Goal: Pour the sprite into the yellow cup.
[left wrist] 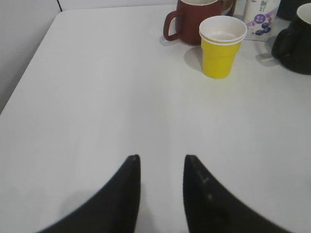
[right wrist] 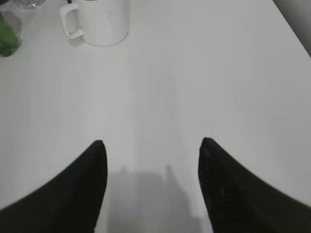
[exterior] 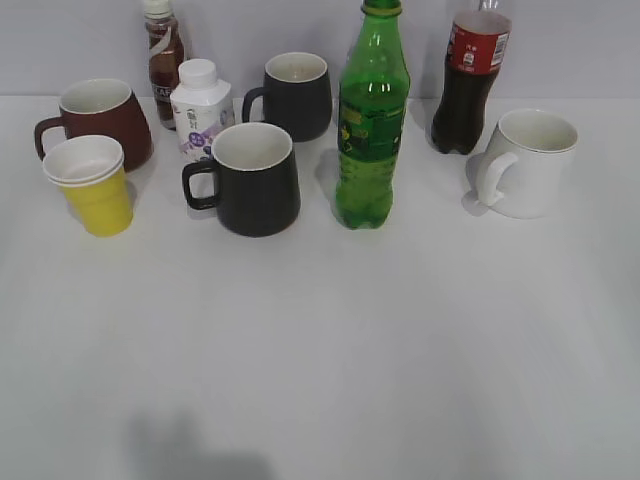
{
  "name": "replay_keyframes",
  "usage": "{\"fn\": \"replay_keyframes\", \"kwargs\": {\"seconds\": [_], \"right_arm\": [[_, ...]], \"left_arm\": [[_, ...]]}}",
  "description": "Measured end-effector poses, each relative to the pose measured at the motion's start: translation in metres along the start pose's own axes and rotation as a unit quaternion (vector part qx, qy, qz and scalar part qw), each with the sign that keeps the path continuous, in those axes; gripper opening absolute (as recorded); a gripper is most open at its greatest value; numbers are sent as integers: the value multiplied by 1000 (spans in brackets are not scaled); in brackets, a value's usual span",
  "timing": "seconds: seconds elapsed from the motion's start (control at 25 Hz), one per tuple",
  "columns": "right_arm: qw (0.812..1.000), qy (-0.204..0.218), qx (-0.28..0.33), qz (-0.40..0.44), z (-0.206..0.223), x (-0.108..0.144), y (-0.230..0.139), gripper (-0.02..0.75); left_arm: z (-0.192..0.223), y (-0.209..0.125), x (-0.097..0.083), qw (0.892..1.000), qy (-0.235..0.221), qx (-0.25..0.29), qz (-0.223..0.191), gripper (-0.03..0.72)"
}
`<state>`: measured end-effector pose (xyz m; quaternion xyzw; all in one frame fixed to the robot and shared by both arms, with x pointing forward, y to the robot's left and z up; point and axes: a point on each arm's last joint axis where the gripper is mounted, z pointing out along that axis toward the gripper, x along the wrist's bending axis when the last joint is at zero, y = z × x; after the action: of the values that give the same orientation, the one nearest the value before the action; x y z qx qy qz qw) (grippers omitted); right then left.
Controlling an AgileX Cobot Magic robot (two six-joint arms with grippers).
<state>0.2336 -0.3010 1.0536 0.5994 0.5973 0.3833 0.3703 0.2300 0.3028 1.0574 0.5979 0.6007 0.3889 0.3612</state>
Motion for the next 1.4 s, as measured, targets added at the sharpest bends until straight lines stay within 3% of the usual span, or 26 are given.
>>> {"fn": "replay_keyframes", "kwargs": {"seconds": [1.4], "right_arm": [[1000, 1, 0, 1, 0, 0, 0, 447]], "left_arm": [[0, 2, 0, 1000, -14, -3, 5, 239]]}}
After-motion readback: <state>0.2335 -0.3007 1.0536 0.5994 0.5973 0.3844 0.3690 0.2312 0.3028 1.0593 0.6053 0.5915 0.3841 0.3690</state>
